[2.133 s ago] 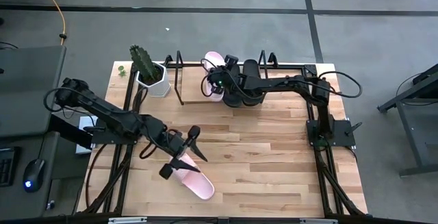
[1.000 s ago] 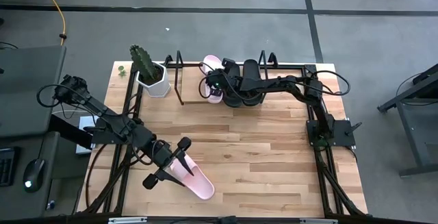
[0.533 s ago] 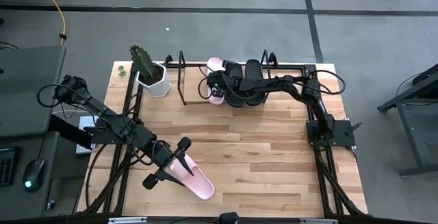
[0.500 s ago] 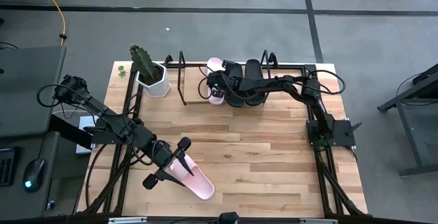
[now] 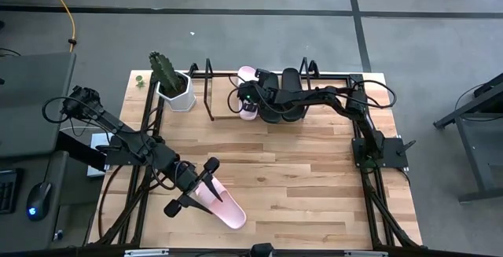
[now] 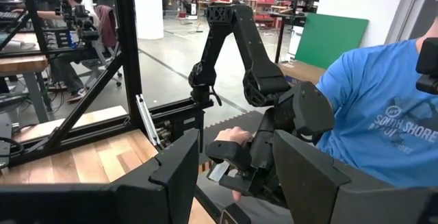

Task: Pick and place slides into the shelf
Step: Put the top pink slides on the shelf

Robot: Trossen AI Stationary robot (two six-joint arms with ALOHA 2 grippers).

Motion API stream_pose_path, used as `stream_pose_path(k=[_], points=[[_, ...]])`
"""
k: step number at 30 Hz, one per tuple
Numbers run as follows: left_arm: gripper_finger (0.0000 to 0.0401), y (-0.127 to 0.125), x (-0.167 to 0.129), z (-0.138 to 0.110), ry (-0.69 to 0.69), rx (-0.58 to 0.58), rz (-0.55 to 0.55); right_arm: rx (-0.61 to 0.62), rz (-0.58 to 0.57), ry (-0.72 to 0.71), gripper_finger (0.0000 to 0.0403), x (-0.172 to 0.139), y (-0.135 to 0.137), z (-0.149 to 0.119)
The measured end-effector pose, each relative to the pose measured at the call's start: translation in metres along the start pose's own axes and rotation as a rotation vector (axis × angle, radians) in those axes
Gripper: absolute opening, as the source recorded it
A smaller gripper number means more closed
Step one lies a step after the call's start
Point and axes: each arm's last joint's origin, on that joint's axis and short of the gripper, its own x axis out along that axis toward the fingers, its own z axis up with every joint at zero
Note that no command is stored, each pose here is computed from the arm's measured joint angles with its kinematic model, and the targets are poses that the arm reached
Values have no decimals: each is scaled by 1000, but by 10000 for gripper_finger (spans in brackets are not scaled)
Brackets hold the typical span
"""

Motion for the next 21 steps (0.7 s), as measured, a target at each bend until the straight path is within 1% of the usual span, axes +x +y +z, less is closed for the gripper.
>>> stream_pose_path(k=[5, 12, 21], points=[[175, 0, 0, 0, 5, -1, 1, -2, 9, -3, 27, 0, 0, 0], [175, 2, 0, -2, 21, -2, 62, -17, 3, -1, 68, 0, 1, 0], [175, 3, 0, -4, 44, -3, 108, -65, -6, 12, 106, -13, 2, 18]])
